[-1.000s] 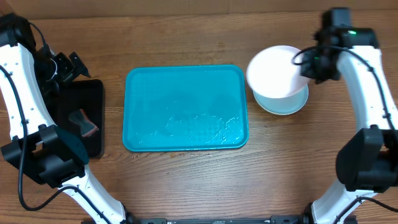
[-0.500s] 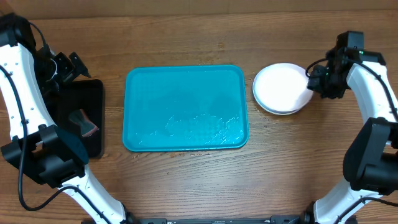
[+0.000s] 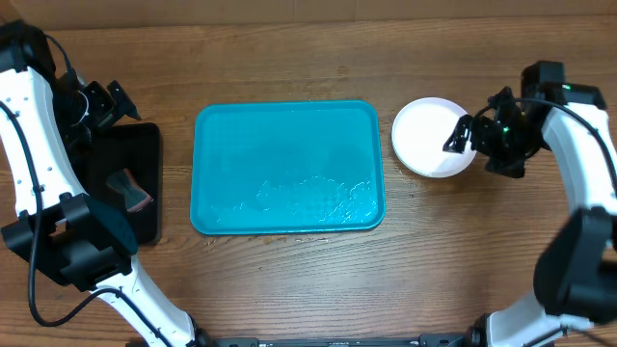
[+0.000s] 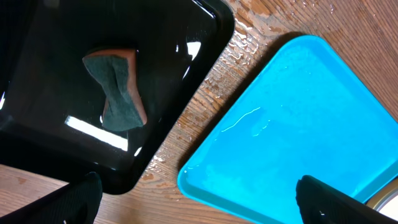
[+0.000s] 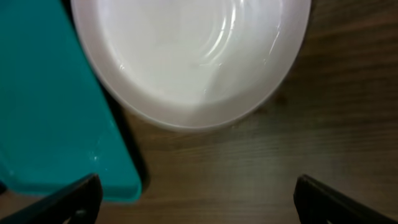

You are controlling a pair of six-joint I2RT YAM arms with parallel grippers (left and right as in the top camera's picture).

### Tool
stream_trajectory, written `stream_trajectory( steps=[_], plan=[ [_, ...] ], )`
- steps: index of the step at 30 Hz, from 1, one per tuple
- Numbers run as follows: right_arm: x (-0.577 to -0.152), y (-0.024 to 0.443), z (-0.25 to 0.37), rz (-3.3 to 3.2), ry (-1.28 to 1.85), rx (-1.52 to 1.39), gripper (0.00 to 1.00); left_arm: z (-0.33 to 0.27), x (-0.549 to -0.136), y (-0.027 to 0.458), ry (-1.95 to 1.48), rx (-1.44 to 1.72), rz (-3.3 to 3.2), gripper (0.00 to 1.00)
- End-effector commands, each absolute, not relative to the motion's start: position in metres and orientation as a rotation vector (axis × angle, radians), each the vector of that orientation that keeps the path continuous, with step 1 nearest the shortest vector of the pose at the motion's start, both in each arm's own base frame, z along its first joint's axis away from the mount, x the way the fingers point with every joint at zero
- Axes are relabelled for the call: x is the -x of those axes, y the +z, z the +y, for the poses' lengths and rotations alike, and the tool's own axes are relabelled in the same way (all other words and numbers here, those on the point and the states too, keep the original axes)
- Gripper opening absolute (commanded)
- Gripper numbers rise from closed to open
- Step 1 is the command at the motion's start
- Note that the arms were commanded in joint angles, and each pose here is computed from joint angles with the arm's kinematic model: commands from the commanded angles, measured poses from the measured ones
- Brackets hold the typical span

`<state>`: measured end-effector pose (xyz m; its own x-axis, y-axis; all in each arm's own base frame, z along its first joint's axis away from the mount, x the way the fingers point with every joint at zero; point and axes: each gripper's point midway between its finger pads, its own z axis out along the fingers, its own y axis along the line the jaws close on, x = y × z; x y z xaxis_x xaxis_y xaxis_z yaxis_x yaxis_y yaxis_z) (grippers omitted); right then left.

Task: Clean dirty plates on tray and stack at the side

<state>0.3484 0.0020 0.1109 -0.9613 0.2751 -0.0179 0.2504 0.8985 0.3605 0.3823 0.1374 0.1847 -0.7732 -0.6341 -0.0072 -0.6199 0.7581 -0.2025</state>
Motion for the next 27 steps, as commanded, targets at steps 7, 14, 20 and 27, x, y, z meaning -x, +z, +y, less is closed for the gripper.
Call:
stream_trajectory(
  steps=[7, 14, 20, 27],
  plan=[
    [-0.268, 0.237, 0.042, 2.716, 0.555, -0.082, 1.0, 0.135, -0.383, 0.19, -0.303, 0.993, 2.867, 1.0],
    [-0.176, 0.266, 0.056, 2.69, 0.58, -0.073, 1.0, 0.135, -0.383, 0.19, -0.303, 0.993, 2.866, 1.0],
    [-0.151, 0.274, 0.062, 2.656, 0.605, -0.057, 1.0, 0.135, -0.383, 0.19, -0.303, 0.993, 2.866, 1.0],
    [-0.15, 0.274, 0.062, 2.654, 0.604, -0.055, 1.0, 0.135, -0.383, 0.19, -0.303, 0.993, 2.866, 1.0]
  ],
)
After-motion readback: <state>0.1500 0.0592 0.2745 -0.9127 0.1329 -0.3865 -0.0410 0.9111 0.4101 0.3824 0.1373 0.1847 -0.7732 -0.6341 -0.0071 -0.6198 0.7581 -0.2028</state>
